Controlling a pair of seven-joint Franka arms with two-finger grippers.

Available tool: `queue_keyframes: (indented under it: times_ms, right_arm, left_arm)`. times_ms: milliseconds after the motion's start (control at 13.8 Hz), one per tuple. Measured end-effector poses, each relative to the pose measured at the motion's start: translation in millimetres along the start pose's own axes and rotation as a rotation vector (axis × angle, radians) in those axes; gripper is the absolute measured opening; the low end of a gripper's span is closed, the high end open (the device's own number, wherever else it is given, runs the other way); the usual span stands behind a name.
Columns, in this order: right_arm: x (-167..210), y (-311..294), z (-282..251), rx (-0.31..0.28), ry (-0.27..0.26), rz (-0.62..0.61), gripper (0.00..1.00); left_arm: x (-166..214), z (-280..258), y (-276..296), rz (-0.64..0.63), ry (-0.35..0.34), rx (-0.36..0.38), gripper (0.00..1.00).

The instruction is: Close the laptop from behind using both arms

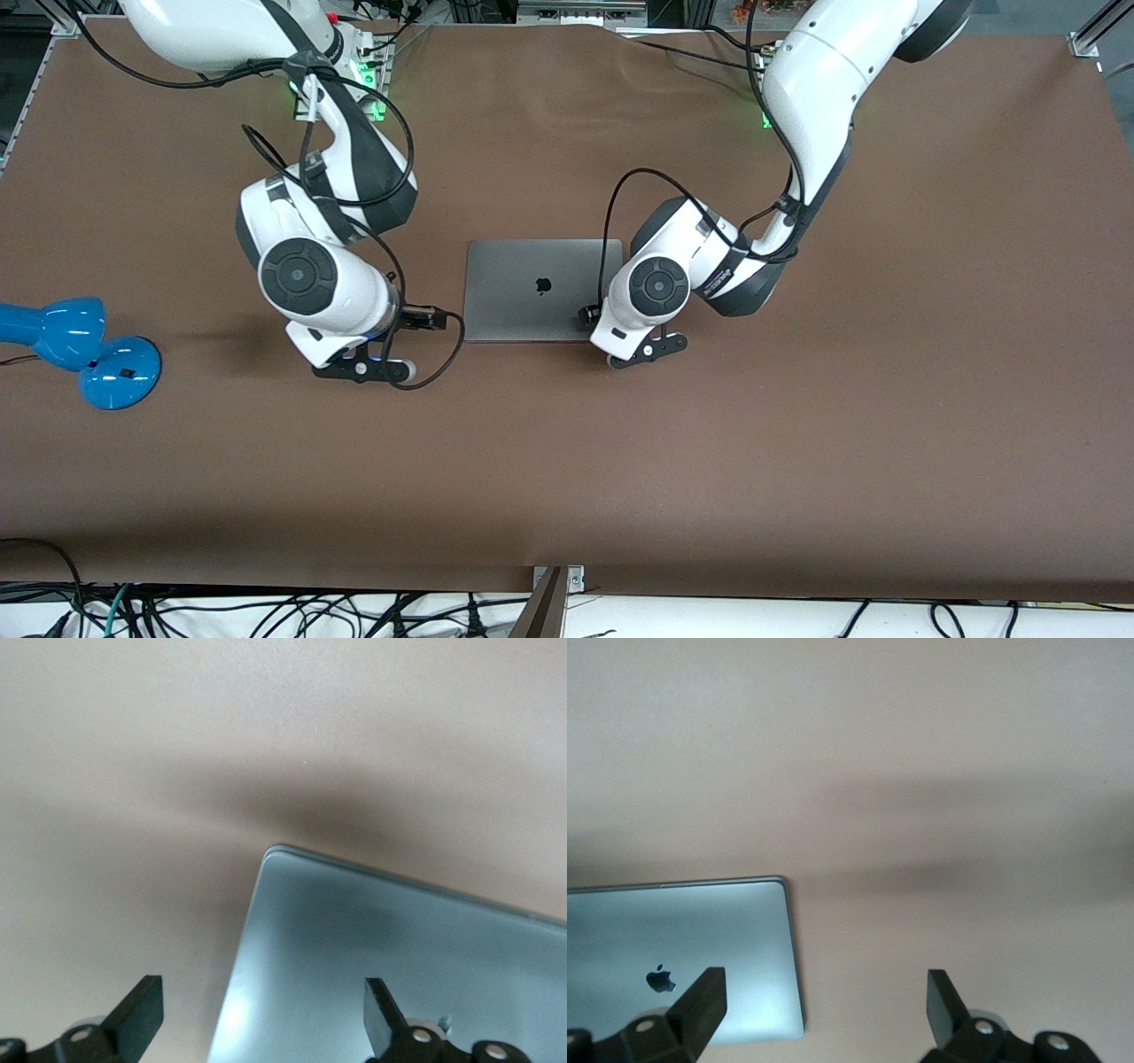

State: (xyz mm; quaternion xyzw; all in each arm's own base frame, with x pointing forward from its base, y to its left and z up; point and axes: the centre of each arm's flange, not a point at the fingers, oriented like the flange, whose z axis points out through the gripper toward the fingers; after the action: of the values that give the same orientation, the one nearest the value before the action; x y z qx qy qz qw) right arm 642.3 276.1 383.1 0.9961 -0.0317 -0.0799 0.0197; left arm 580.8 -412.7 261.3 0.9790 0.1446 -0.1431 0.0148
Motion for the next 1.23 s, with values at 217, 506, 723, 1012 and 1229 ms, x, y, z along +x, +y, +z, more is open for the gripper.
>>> queue_keyframes:
  times_ms: [217, 506, 723, 1012, 1229]
  right_arm:
    - [1, 39, -29, 0.005, 0.071, 0.057, 1.0]
    - [-23, 118, -87, -0.004, 0.158, 0.019, 1.0]
    - [-42, 178, -119, -0.031, 0.182, -0.074, 1.0]
    - [-64, 245, -151, -0.048, 0.17, -0.144, 1.0]
    - [-90, 281, -171, -0.04, 0.114, -0.167, 1.0]
  left_arm:
    - [-7, -53, -19, 0.026, 0.002, 0.027, 1.0]
    - [-9, -126, -59, 0.098, 0.041, 0.065, 1.0]
    - [-5, -180, -100, 0.19, 0.064, 0.065, 1.0]
    - [-8, -241, -174, 0.314, 0.13, 0.09, 1.0]
    - [-23, -280, -237, 0.353, 0.177, 0.095, 1.0]
